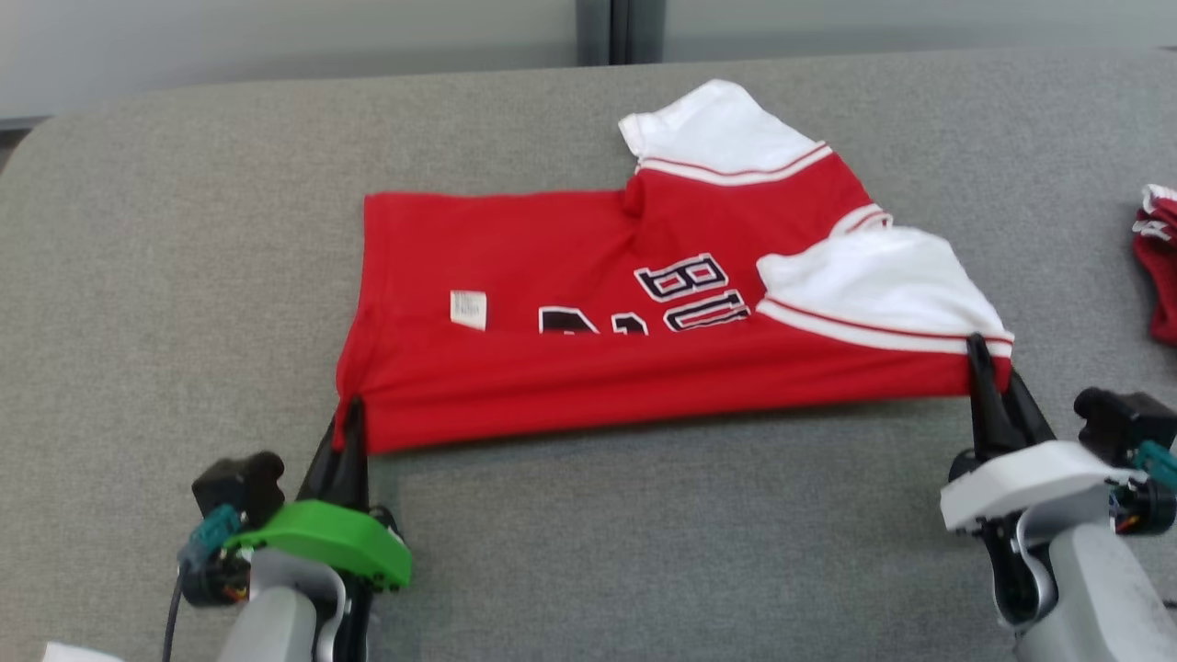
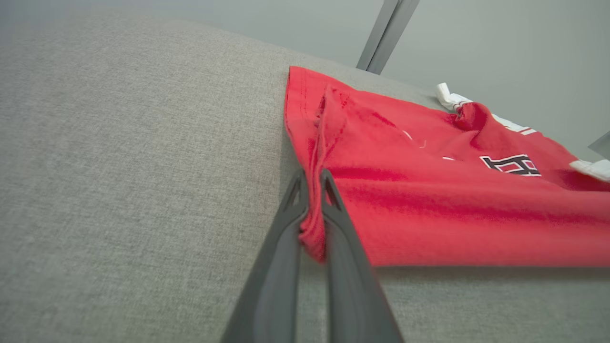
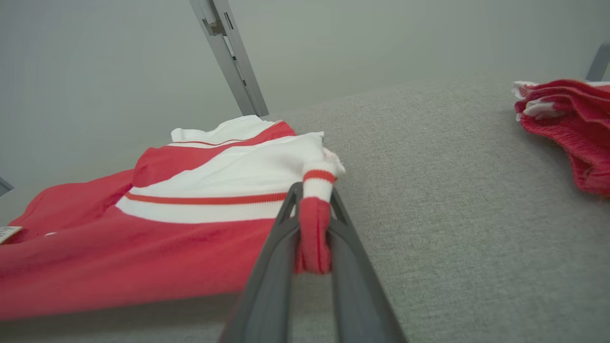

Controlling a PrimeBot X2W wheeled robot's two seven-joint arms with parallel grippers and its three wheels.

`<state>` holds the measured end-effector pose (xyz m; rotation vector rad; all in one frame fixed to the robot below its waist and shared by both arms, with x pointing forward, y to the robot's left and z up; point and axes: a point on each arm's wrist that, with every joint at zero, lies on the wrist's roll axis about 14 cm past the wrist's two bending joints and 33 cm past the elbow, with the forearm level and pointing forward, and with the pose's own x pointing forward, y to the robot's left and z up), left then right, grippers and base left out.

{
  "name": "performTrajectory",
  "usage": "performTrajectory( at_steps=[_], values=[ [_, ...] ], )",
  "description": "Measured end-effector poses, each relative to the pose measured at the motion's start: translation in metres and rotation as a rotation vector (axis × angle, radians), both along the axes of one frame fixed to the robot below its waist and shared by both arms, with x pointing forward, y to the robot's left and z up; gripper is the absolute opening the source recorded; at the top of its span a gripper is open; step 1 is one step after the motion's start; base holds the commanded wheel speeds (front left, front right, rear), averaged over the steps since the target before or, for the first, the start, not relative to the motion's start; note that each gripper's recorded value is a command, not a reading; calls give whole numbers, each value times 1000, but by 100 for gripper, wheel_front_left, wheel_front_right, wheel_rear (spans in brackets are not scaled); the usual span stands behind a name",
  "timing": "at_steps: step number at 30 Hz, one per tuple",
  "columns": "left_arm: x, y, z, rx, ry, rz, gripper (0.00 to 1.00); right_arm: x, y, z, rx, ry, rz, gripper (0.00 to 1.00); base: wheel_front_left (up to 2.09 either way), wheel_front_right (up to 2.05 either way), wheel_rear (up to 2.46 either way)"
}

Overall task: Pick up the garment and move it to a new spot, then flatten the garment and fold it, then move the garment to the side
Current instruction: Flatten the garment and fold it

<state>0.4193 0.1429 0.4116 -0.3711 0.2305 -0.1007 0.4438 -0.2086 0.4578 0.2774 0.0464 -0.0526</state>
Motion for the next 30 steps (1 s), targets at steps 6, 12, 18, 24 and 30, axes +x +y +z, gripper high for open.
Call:
performTrajectory(
  at_steps=[6,12,18,24,30],
  values=[
    [-58,4,-21,-2,77,23,0,-50,-6,-25,43,82,-21,0,0,0,0],
    [-97,0,-42,-10,157,24,81,-82,0,-52,76,171,-24,100,0,0,0],
    [-76,7,-31,-8,113,52,100,-63,2,-42,27,135,-2,100,0,0,0],
    [-19,7,-6,31,18,36,100,-17,11,-19,-18,55,37,100,0,0,0],
    [42,17,6,78,-23,29,100,20,25,-14,-47,35,84,100,0,0,0]
  ],
)
